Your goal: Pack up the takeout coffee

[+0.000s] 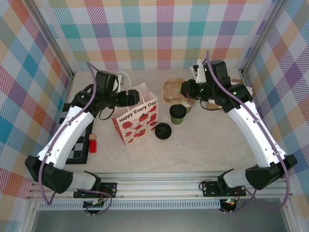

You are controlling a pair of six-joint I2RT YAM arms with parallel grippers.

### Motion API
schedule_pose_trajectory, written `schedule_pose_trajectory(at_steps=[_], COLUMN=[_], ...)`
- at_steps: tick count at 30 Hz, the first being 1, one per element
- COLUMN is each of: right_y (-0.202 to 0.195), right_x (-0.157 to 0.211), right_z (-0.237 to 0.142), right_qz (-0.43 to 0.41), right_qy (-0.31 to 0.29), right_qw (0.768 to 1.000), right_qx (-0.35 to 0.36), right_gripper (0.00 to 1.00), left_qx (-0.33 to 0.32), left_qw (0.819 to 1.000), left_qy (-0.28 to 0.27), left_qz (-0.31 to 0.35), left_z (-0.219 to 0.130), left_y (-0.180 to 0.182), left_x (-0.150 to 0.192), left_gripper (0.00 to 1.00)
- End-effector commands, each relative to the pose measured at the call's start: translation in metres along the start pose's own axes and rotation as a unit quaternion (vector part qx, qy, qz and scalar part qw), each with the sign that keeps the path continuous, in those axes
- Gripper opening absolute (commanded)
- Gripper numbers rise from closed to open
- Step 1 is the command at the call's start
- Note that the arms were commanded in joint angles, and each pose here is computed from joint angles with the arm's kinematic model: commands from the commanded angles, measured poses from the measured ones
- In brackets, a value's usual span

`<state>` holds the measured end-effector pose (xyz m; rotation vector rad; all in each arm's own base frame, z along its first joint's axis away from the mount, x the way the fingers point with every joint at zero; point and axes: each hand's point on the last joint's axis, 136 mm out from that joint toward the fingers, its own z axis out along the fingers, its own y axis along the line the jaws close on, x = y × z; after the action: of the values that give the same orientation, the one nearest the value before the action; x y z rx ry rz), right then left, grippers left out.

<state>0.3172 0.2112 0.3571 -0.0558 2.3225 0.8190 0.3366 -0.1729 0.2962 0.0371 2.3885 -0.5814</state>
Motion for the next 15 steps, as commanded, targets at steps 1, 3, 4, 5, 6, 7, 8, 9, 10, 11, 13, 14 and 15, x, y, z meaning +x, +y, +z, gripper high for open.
schedule_pose_trajectory(at_steps=[1, 3, 4, 5, 6, 7, 8, 9, 10, 11, 13, 14, 15], right_y=[0.011, 0.016, 0.018, 0.021, 0.023, 0.025, 0.027, 0.031, 0.035, 0.039, 0.048, 0.051, 0.055], right_x=[-0.006, -0.008, -0.009, -0.011, -0.013, -0.014, -0.016, -0.018, -0.019, -0.021, -0.025, -0.026, -0.029], right_z=[-0.003, -0.002, -0.002, 0.0, 0.001, 0.003, 0.006, 0.008, 0.011, 0.014, 0.02, 0.022, 0.024], right_qz=[-0.016, -0.018, -0.018, -0.018, -0.02, -0.021, -0.023, -0.024, -0.027, -0.03, -0.034, -0.034, -0.034], right_qy=[-0.006, -0.004, -0.003, -0.003, -0.002, 0.0, 0.002, 0.005, 0.008, 0.011, 0.014, 0.017, 0.018], right_qw=[1.0, 0.999, 0.999, 0.999, 0.999, 0.999, 0.999, 0.998, 0.998, 0.997, 0.996, 0.996, 0.996], right_qx=[-0.019, -0.027, -0.032, -0.036, -0.039, -0.043, -0.047, -0.053, -0.06, -0.066, -0.076, -0.079, -0.081], right_gripper=[0.0, 0.0, 0.0, 0.0, 0.0, 0.0, 0.0, 0.0, 0.0, 0.0, 0.0, 0.0, 0.0], left_qx=[0.063, 0.084, 0.085, 0.085, 0.082, 0.083, 0.089, 0.102, 0.117, 0.128, 0.136, 0.132, 0.127], left_qw=[0.997, 0.995, 0.994, 0.994, 0.994, 0.994, 0.993, 0.991, 0.988, 0.985, 0.98, 0.979, 0.978], left_qy=[-0.038, -0.04, -0.041, -0.043, -0.044, -0.046, -0.048, -0.051, -0.055, -0.062, -0.083, -0.092, -0.101], left_qz=[0.032, 0.042, 0.045, 0.049, 0.053, 0.057, 0.063, 0.075, 0.087, 0.096, 0.116, 0.122, 0.131], left_z=[0.001, 0.002, 0.003, 0.003, 0.004, 0.004, 0.004, 0.002, 0.0, -0.002, -0.007, -0.008, -0.01], left_y=[-0.021, -0.028, -0.028, -0.028, -0.026, -0.026, -0.028, -0.032, -0.036, -0.04, -0.042, -0.041, -0.04], left_x=[-0.017, -0.017, -0.017, -0.017, -0.017, -0.016, -0.016, -0.014, -0.013, -0.012, -0.014, -0.016, -0.018], left_gripper=[0.84, 0.84, 0.84, 0.84, 0.84, 0.84, 0.82, 0.79, 0.76, 0.72, 0.59, 0.52, 0.44])
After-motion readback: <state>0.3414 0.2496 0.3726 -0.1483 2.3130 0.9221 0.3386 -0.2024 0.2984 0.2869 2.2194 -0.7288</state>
